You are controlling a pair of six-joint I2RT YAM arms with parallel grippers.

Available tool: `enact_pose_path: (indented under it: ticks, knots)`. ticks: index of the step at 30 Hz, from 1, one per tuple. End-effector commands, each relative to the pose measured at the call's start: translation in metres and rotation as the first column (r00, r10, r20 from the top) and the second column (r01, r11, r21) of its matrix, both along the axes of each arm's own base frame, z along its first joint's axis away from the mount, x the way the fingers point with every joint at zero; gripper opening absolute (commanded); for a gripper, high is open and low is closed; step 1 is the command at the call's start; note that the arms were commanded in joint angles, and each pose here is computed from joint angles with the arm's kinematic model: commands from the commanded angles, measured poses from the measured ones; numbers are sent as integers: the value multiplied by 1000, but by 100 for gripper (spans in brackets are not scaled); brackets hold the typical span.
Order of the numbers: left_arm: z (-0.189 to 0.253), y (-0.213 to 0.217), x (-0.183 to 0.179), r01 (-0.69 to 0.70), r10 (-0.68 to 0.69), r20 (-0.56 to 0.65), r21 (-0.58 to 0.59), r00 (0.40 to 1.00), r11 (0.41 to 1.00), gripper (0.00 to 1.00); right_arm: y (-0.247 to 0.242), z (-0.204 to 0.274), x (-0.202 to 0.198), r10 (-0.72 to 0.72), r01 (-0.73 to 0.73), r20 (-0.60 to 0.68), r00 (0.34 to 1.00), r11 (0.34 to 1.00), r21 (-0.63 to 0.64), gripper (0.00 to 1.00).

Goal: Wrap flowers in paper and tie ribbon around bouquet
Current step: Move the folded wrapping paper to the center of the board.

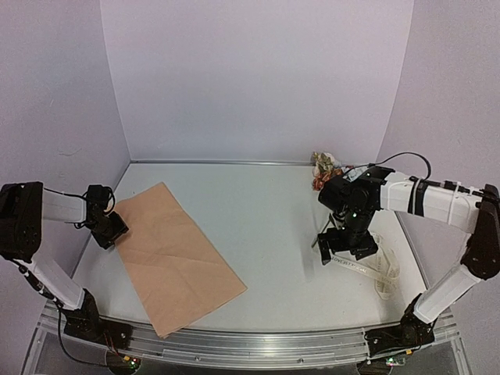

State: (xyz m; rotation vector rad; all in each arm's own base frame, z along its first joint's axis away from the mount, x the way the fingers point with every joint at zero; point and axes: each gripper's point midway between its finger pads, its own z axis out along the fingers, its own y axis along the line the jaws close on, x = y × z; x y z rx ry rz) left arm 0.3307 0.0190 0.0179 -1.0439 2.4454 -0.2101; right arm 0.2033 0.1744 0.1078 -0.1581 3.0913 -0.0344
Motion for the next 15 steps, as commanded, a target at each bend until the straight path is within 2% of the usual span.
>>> enact_pose_path:
  ticks: [1, 4, 12, 15]
  knots:
    - [-4, -11, 21, 130, -130, -30, -10, 991, 991, 57, 14, 2, 11, 15, -16, 26, 1000, 999, 33, 98]
    - [-9, -24, 34, 187, -187, -31, -13, 982, 982, 56, 22, -3, 14, 21, -22, 20, 1000, 999, 49, 98]
    - [-7, -71, 76, 330, -327, -51, 83, 944, 940, 56, 58, -18, 31, 90, -91, 17, 996, 992, 83, 98]
    - [-8, -86, 84, 368, -365, -48, 75, 930, 927, 55, 70, -29, 38, 93, -94, 10, 996, 992, 84, 98]
